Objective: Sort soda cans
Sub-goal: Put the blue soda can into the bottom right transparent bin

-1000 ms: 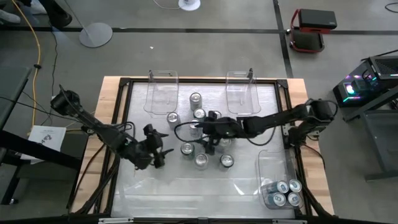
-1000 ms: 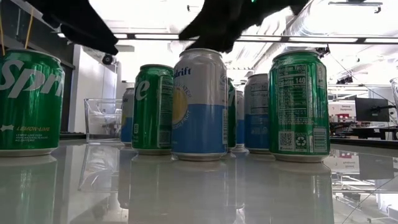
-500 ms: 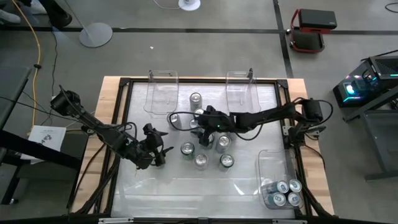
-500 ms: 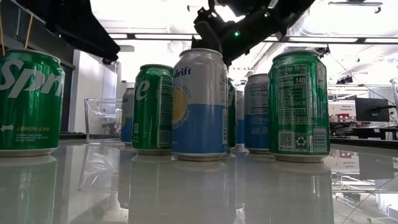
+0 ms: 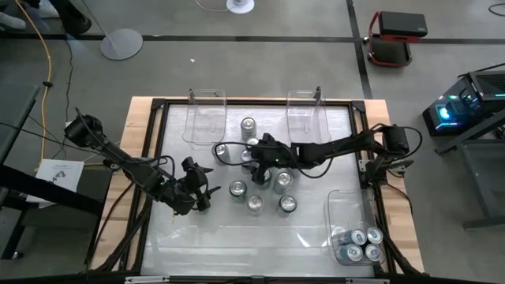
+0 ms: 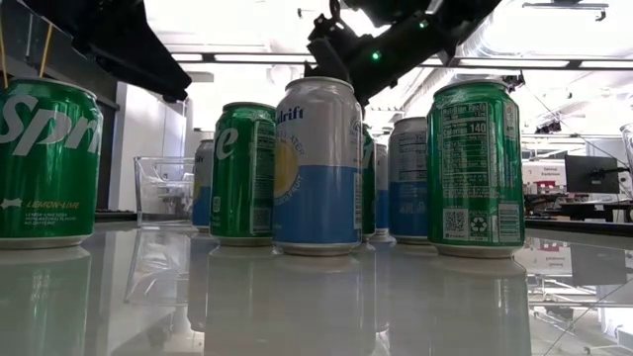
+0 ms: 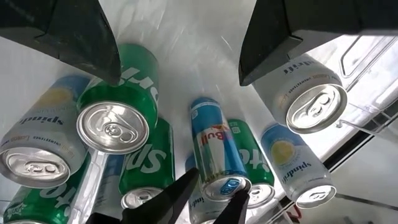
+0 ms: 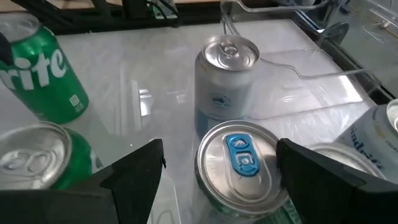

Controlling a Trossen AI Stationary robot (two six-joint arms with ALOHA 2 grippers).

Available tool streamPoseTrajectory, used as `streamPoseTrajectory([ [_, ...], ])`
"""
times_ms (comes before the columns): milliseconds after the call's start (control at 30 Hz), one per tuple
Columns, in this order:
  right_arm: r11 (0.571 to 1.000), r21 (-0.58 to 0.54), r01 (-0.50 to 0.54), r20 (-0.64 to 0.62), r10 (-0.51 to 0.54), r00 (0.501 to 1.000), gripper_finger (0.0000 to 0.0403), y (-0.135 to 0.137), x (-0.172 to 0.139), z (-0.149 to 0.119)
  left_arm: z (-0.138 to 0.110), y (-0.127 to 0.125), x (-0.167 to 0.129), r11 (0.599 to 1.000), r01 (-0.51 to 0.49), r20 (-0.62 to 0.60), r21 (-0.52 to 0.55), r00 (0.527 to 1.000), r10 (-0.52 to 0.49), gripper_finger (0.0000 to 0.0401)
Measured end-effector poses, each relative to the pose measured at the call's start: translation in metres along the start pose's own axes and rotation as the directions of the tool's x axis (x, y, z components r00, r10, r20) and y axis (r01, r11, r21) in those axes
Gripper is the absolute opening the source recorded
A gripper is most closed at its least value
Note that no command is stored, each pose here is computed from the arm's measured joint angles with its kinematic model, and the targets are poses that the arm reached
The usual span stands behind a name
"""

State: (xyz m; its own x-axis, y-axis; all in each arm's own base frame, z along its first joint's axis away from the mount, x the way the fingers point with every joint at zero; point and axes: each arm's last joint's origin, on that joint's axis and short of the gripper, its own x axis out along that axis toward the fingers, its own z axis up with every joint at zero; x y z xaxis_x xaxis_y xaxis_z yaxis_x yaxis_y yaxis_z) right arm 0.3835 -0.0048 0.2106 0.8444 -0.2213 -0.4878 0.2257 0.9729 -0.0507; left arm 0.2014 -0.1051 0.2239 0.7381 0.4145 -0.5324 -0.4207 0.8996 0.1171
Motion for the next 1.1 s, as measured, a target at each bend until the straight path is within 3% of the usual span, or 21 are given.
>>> streamPoseTrajectory([
  [333,1.0,0.016,0.003,0.074,-0.004,0.997,0.0303,0.0,-0.002,0.008,0.0,0.0,0.0,1.0,-0.001,0.0,0.002,1.0,0.001,0.0303],
  [833,1.0,0.015,0.0,-0.001,0.0,1.0,0.0301,-0.005,0.016,-0.009,0.0,0.0,0.0,1.0,-0.001,0.0,0.004,1.0,0.001,0.0303],
  [1100,1.0,0.005,0.0,-0.03,0.0,1.0,0.0228,-0.005,0.015,-0.011,0.0,0.0,0.0,1.0,-0.001,0.0,0.003,1.0,0.001,0.0303],
])
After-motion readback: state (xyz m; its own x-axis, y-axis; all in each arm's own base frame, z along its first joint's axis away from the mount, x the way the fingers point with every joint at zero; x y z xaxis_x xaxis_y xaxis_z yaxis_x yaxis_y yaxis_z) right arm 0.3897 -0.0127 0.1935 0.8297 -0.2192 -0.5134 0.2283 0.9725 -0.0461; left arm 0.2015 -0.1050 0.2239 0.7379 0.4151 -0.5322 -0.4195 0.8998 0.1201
